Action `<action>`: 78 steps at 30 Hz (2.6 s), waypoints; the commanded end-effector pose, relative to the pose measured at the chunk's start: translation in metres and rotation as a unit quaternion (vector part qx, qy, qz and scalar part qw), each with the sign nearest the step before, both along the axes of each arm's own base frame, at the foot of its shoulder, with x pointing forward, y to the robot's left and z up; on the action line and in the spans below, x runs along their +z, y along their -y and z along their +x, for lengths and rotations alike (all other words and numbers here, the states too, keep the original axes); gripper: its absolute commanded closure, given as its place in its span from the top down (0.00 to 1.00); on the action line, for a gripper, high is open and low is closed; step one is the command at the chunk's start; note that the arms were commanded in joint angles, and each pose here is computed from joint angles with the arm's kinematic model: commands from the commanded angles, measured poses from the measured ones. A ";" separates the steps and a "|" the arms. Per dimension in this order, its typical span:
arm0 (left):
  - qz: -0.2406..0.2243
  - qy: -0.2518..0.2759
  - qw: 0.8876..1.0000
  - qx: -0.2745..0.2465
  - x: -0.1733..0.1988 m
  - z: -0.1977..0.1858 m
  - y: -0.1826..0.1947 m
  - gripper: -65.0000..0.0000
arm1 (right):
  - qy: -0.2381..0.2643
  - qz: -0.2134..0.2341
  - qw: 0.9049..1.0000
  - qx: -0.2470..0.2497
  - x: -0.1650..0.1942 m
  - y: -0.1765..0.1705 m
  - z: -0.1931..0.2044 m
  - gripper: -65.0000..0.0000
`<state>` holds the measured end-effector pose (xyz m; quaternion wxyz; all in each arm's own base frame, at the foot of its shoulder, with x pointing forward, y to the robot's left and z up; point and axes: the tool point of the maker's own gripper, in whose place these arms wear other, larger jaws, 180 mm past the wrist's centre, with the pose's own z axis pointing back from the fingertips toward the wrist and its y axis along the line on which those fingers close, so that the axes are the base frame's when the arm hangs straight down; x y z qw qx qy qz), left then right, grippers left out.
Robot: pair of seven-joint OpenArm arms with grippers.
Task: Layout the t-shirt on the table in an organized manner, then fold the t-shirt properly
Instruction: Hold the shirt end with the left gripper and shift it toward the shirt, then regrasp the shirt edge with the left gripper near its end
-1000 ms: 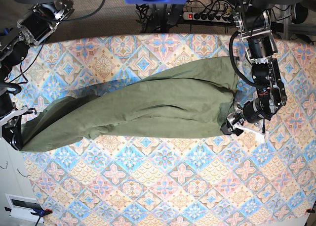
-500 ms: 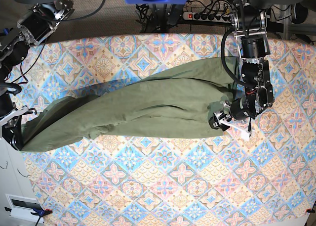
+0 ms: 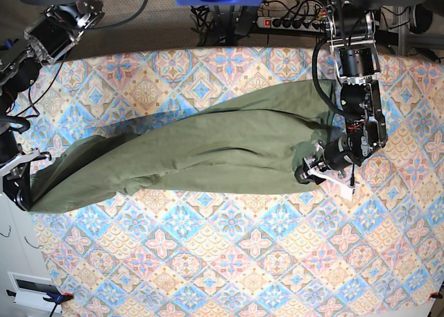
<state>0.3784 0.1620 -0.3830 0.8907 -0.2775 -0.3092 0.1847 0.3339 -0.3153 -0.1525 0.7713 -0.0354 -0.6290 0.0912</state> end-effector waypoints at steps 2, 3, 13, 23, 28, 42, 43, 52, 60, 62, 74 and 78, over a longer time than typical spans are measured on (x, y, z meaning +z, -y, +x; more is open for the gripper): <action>0.001 0.025 1.000 -0.001 0.015 0.008 -0.002 0.38 | 0.032 -0.009 0.999 0.004 0.021 0.001 0.002 0.01; 0.001 0.024 1.000 -0.001 0.014 0.007 -0.002 0.38 | 0.032 -0.009 0.999 0.004 0.021 0.001 0.002 0.01; 0.006 0.033 0.999 -0.005 0.018 0.000 0.000 0.38 | 0.033 -0.009 0.999 0.004 0.021 0.001 0.002 0.01; 0.005 0.050 0.998 -0.036 0.020 0.001 0.014 0.02 | 0.028 -0.011 0.999 0.017 0.019 -0.008 0.006 0.01; 0.004 0.050 0.998 -0.033 0.021 0.001 0.014 0.00 | 0.029 -0.010 0.999 0.018 0.018 -0.009 0.006 0.01; 0.004 0.054 0.998 -0.033 0.023 0.002 0.013 0.00 | 0.030 -0.011 0.999 0.018 0.019 -0.009 0.006 0.01; 0.004 0.054 0.998 -0.034 0.023 0.002 0.014 0.01 | 0.030 -0.011 0.999 0.018 0.019 -0.009 0.006 0.01; 0.002 0.039 0.998 -0.043 0.021 -0.002 0.016 0.13 | 0.032 -0.011 0.999 0.018 0.020 -0.009 0.007 0.01; -0.002 0.055 0.997 -0.049 0.033 -0.001 0.019 0.13 | 0.032 -0.011 0.999 0.018 0.020 -0.009 0.007 0.01; 0.000 0.072 0.996 -0.053 0.044 -0.001 0.022 0.13 | 0.032 -0.011 0.999 0.018 0.020 -0.009 0.007 0.01; -0.008 0.051 0.998 -0.038 0.028 -0.006 0.014 0.13 | 0.031 -0.010 0.999 0.018 0.020 -0.008 0.007 0.01; -0.008 0.058 0.998 -0.004 0.033 -0.004 -0.010 0.13 | 0.031 -0.010 0.999 0.018 0.020 -0.008 0.007 0.01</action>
